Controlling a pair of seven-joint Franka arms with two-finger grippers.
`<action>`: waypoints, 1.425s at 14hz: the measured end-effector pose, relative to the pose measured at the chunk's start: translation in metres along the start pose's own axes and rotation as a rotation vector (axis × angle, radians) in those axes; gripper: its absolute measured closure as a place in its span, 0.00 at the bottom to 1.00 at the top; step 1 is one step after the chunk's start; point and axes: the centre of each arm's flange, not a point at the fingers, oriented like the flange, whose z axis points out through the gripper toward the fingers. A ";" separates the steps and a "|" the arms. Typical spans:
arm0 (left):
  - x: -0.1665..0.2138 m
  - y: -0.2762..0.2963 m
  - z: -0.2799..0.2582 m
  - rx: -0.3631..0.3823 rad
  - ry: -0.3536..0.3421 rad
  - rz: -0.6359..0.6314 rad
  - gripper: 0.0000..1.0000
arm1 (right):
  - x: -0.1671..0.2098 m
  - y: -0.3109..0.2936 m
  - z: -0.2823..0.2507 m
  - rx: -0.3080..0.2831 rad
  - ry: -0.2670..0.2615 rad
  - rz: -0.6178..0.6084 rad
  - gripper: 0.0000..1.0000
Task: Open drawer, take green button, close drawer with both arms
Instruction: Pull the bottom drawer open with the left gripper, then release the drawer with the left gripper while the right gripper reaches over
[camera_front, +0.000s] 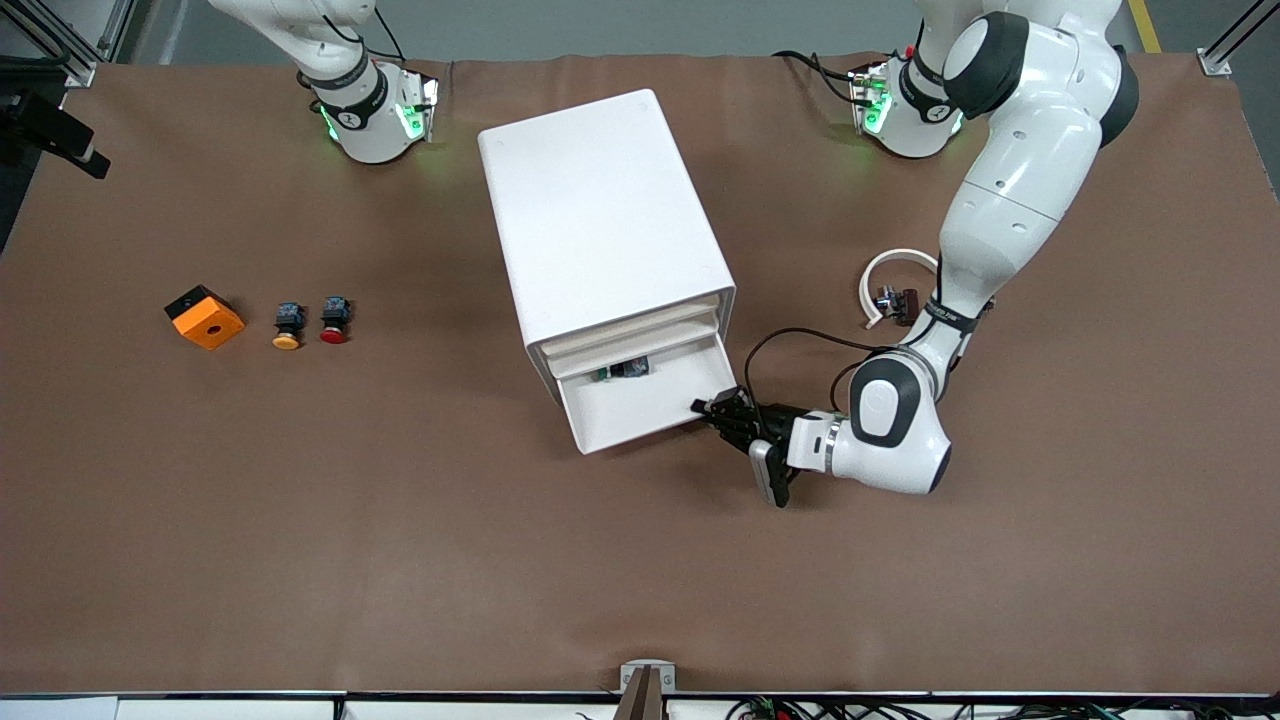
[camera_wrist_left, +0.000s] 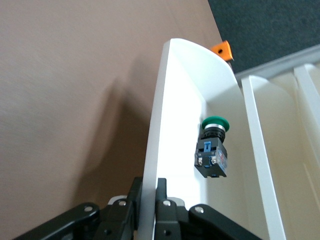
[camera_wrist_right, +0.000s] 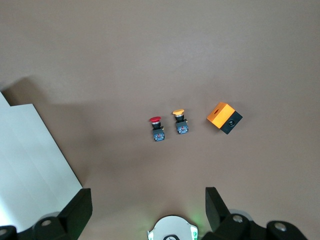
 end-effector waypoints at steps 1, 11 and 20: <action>0.004 -0.002 -0.008 0.019 0.022 0.004 0.86 | 0.001 0.003 -0.001 0.001 0.005 0.008 0.00; 0.025 -0.023 -0.068 0.206 0.200 0.006 0.86 | 0.009 0.000 -0.006 0.013 0.042 0.004 0.00; 0.025 -0.039 -0.078 0.316 0.316 -0.042 0.17 | 0.026 -0.097 0.008 0.031 0.039 0.518 0.00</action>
